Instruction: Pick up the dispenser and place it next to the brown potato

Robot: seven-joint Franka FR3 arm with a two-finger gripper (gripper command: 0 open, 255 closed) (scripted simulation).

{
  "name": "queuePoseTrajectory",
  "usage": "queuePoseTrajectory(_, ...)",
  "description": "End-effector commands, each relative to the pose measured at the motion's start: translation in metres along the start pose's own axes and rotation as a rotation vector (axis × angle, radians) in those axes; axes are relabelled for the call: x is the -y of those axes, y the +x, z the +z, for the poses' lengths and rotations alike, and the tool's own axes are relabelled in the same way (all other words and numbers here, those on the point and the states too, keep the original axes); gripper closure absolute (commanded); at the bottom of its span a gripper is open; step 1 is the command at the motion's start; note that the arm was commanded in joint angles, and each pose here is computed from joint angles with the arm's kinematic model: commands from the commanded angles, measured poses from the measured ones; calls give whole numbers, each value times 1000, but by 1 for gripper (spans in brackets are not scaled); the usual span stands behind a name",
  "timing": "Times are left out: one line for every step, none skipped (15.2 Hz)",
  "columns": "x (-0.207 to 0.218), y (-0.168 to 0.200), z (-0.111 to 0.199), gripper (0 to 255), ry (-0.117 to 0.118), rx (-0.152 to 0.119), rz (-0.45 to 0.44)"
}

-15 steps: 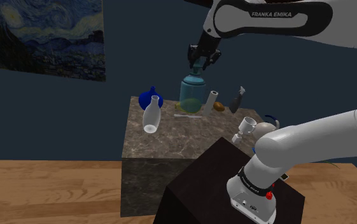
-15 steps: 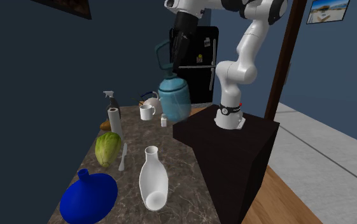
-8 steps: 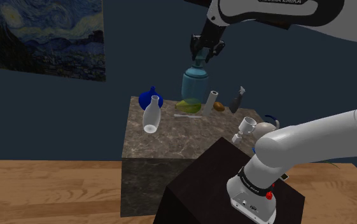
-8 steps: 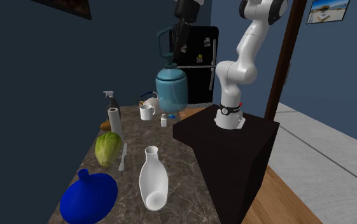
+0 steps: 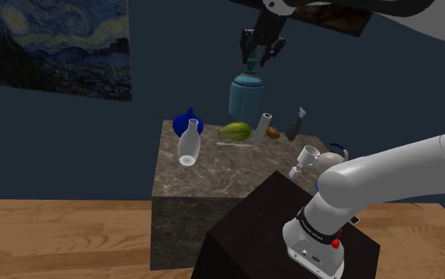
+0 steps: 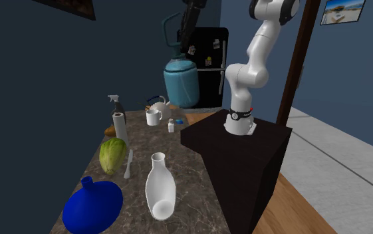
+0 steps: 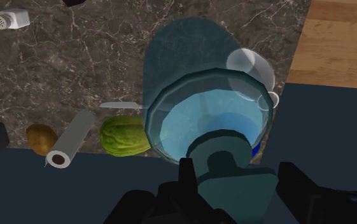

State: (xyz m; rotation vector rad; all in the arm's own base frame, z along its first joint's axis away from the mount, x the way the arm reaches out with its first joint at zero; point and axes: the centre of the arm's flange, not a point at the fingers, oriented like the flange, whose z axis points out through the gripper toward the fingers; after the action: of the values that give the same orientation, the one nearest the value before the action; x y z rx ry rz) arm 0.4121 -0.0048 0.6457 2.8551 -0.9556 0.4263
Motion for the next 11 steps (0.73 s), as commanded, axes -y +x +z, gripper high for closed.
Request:
queuePoseTrajectory(0, 4, -11, 255, 0, -1, 0)
queuePoseTrajectory(-1, 5, -16, 255, 0, -1, 0)
queuePoseTrajectory(-1, 6, -17, 255, 0, -1, 0)
queuePoseTrajectory(-12, 11, -16, 255, 0, -1, 0)
queuePoseTrajectory(-24, 17, -14, 255, 0, -1, 0)
queuePoseTrajectory(-36, 23, -12, 255, 0, -1, 0)
queuePoseTrajectory(-48, 28, -10, 255, 0, -1, 0)
queuePoseTrajectory(-60, 34, -9, 255, 0, -1, 0)
queuePoseTrajectory(-72, 39, -7, 255, 0, -1, 0)
queuePoseTrajectory(-84, 45, -5, 255, 0, -1, 0)
queuePoseTrajectory(-95, 50, -3, 255, 0, -1, 0)
